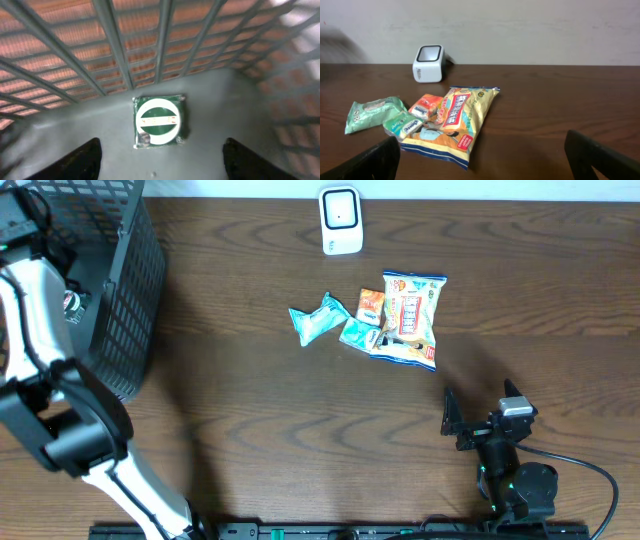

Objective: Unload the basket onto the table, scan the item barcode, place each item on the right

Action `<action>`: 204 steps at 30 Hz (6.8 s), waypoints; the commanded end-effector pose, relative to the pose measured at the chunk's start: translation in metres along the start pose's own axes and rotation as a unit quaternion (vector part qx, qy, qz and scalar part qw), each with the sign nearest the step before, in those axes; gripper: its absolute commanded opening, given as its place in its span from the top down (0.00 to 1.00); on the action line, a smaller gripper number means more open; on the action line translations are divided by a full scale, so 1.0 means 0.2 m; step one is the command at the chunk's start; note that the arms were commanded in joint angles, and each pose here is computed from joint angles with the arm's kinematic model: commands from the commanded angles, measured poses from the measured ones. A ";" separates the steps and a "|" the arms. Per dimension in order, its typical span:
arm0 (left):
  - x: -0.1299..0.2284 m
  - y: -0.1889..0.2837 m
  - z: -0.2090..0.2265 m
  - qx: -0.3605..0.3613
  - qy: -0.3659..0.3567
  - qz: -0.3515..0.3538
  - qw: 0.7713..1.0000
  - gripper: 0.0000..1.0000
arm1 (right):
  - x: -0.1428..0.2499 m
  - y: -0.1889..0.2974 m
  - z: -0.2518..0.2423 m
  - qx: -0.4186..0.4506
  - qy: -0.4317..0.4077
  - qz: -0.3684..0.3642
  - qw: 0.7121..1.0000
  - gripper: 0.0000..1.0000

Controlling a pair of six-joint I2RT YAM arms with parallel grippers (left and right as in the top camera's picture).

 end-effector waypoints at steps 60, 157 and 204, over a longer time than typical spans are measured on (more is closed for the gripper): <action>-0.26 1.13 -0.09 0.323 0.042 -0.080 0.942 0.50 | 0.00 0.00 -0.01 0.005 0.006 0.000 1.000 0.01; 0.87 0.98 -0.76 0.270 -0.447 0.049 0.852 0.02 | 0.00 0.00 -0.01 0.005 0.006 0.000 1.000 0.01; 0.82 0.92 -0.72 0.255 -0.423 0.060 0.867 0.02 | 0.00 0.00 -0.01 0.005 0.006 0.000 1.000 0.01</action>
Point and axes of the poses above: each gripper's point midway between its finger pads, its own y axis back along the fingers, its own z axis along the line the jaws close on, x = y × z, the point moved 5 cm from there along y, back along the fingers, and after that the axes turned 7 degrees about -y, right-handed, at the moved point
